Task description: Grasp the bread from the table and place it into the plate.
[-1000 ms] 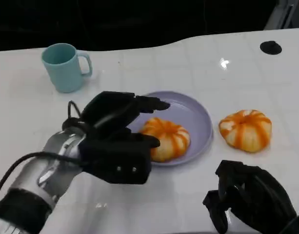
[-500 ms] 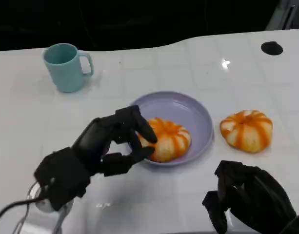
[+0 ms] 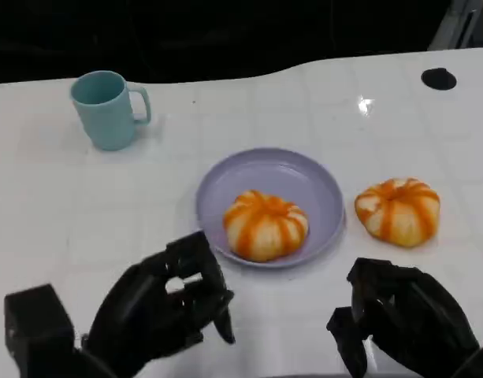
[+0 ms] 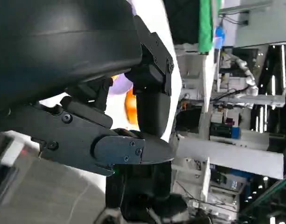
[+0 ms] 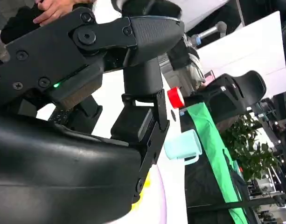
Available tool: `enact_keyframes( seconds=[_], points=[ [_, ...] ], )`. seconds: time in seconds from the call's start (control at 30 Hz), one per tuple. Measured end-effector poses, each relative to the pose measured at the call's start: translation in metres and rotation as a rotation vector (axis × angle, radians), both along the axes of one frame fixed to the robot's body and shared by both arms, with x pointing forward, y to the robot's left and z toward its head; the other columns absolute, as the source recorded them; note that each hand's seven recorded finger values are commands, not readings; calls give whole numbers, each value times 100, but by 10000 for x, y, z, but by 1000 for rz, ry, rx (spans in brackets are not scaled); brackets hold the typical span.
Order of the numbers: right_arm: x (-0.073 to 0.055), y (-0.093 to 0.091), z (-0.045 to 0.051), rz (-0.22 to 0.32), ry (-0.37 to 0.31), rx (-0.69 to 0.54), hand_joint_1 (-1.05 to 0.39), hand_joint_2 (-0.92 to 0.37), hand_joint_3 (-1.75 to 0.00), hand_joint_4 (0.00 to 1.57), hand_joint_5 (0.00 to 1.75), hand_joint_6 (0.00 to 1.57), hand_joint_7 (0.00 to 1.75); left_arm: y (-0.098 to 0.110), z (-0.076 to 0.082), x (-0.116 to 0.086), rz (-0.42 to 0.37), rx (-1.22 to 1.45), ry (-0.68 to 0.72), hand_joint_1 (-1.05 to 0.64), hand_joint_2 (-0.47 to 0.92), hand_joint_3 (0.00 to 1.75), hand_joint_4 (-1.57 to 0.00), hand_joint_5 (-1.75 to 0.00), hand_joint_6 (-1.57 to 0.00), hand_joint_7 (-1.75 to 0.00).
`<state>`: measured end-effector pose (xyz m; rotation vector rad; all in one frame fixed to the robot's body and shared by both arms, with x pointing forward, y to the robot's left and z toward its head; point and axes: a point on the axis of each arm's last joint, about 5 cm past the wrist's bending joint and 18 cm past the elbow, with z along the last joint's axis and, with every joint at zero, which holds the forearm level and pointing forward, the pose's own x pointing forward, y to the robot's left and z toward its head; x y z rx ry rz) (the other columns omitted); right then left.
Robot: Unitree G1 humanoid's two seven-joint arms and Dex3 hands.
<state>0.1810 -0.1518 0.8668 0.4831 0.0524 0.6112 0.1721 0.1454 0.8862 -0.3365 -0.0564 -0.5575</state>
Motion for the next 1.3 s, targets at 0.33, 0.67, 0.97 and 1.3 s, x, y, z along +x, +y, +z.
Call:
enact_keyframes(
  seconds=[0.33,0.67,0.97,1.3],
  points=[
    [-3,-15,-2,1,10,-2,-93,-67,-48,122,153,105,139,-35,-101,-183,12,-128,96,-63,92,34,-89,-175,-66,-175],
    [-3,-48,5,7,3,-1,-92,-66,-52,122,154,105,141,-74,-179,-190,14,-156,134,-63,92,31,-90,-175,-68,-175],
    [-5,-49,-22,5,13,-2,-94,-65,-52,123,154,106,139,3,-263,-156,10,-199,201,-62,92,30,-91,-175,-68,-175],
    [-1,-43,-32,0,9,0,-94,-67,-49,123,154,106,139,14,-304,-163,-4,-195,214,-65,92,28,-89,-175,-66,-175]
  ],
)
